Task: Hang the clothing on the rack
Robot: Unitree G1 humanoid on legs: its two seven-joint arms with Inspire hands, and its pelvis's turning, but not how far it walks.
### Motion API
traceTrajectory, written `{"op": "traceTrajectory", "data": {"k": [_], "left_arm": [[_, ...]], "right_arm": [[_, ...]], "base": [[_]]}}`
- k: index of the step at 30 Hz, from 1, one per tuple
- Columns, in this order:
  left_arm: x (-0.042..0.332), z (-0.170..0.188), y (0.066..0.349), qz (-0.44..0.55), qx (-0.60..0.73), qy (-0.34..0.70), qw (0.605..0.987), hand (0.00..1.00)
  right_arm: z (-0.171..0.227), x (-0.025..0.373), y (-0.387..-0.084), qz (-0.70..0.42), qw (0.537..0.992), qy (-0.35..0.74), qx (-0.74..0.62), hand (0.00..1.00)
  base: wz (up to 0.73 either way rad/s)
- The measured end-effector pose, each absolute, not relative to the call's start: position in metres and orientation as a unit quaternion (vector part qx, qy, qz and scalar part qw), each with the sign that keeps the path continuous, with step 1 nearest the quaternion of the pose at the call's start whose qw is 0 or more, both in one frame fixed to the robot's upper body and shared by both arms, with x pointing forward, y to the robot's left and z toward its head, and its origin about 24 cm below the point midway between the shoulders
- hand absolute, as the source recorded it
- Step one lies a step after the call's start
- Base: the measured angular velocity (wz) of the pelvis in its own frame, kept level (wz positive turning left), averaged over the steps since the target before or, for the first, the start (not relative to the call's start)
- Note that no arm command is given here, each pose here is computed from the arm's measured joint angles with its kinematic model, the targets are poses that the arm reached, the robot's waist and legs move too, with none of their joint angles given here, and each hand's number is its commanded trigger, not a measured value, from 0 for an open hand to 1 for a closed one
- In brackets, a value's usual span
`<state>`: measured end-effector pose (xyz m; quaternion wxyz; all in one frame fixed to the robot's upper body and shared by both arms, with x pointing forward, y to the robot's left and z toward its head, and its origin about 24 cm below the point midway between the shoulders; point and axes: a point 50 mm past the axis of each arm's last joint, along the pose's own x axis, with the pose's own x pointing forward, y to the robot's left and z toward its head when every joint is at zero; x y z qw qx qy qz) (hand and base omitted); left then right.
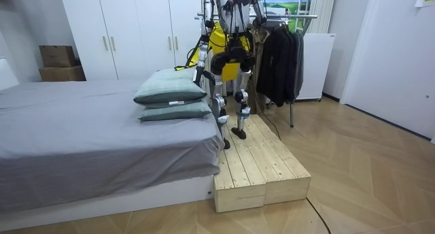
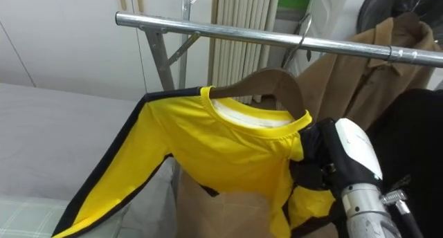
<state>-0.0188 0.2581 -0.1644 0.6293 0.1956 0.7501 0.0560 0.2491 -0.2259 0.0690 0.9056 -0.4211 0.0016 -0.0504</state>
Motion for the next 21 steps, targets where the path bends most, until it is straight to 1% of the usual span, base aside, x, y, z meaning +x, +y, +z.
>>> {"op": "traceTrajectory", "data": {"k": [8, 18, 21], "left_arm": [[-0.0201, -0.1639, 0.2593, 0.064, 0.189, 0.751, 0.629, 0.0], [-0.0186, -0.1634, 0.2613, 0.078, 0.18, 0.748, 0.634, 0.0], [-0.0158, -0.1632, 0.2618, 0.079, 0.181, 0.743, 0.639, 0.0]], "right_arm": [[0.0694, 0.2492, -0.2256, -0.046, 0.905, 0.003, -0.422, 1.0], [0.0683, 0.2499, -0.2278, -0.026, 0.903, 0.014, -0.43, 1.0], [0.0625, 0.2508, -0.2301, -0.019, 0.902, 0.029, -0.43, 1.0]], "base": [[-0.1], [0.04], [0.14]]}}
